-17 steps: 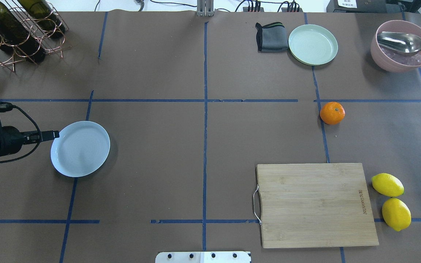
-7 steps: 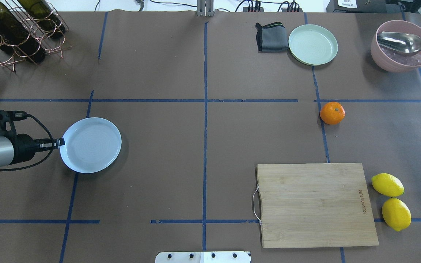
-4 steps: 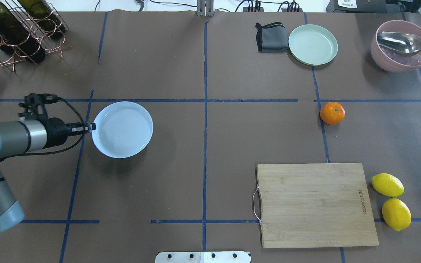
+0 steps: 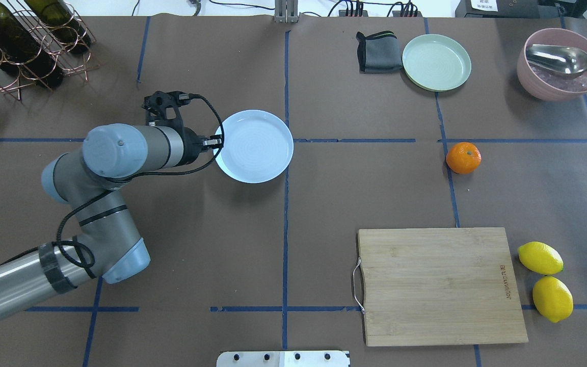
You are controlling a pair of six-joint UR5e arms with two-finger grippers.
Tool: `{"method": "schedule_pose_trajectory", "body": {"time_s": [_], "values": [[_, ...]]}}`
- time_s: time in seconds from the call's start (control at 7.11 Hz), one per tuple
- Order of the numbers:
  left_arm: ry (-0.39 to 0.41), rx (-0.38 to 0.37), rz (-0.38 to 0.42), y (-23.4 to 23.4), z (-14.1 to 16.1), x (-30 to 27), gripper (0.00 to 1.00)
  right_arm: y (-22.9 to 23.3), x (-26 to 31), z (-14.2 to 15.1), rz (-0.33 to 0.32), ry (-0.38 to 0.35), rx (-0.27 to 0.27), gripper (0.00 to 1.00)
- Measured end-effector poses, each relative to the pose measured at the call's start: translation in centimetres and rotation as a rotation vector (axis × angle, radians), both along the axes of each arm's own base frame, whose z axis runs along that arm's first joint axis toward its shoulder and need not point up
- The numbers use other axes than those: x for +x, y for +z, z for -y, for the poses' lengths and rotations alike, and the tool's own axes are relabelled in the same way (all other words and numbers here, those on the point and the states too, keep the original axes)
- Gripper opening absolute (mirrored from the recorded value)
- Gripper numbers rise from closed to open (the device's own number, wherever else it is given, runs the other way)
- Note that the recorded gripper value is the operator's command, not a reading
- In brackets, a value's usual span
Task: Pick orange to plate
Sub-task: 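Push the light blue plate with the left gripper toward the table center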
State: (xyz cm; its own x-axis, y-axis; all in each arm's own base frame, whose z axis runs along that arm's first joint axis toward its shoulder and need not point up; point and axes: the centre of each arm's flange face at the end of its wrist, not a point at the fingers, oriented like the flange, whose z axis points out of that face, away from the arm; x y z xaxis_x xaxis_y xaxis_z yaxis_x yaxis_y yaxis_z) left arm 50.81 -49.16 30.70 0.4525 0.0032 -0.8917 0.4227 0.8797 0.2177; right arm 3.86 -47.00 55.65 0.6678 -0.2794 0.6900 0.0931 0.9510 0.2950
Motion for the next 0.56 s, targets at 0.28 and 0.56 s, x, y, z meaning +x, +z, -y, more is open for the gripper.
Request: {"method": "schedule_pose_trajectory", "body": {"time_s": [0.28, 0.56], "values": [[0.020, -0.016, 0.005, -0.9, -0.6, 3.5, 0.00, 0.1, 0.0, 0.0, 0.000, 0.000, -0.002, 1.00], [0.032, -0.006, -0.006, -2.1, -1.4, 4.9, 0.00, 0.1, 0.0, 0.0, 0.000, 0.000, -0.003, 1.00]]}}
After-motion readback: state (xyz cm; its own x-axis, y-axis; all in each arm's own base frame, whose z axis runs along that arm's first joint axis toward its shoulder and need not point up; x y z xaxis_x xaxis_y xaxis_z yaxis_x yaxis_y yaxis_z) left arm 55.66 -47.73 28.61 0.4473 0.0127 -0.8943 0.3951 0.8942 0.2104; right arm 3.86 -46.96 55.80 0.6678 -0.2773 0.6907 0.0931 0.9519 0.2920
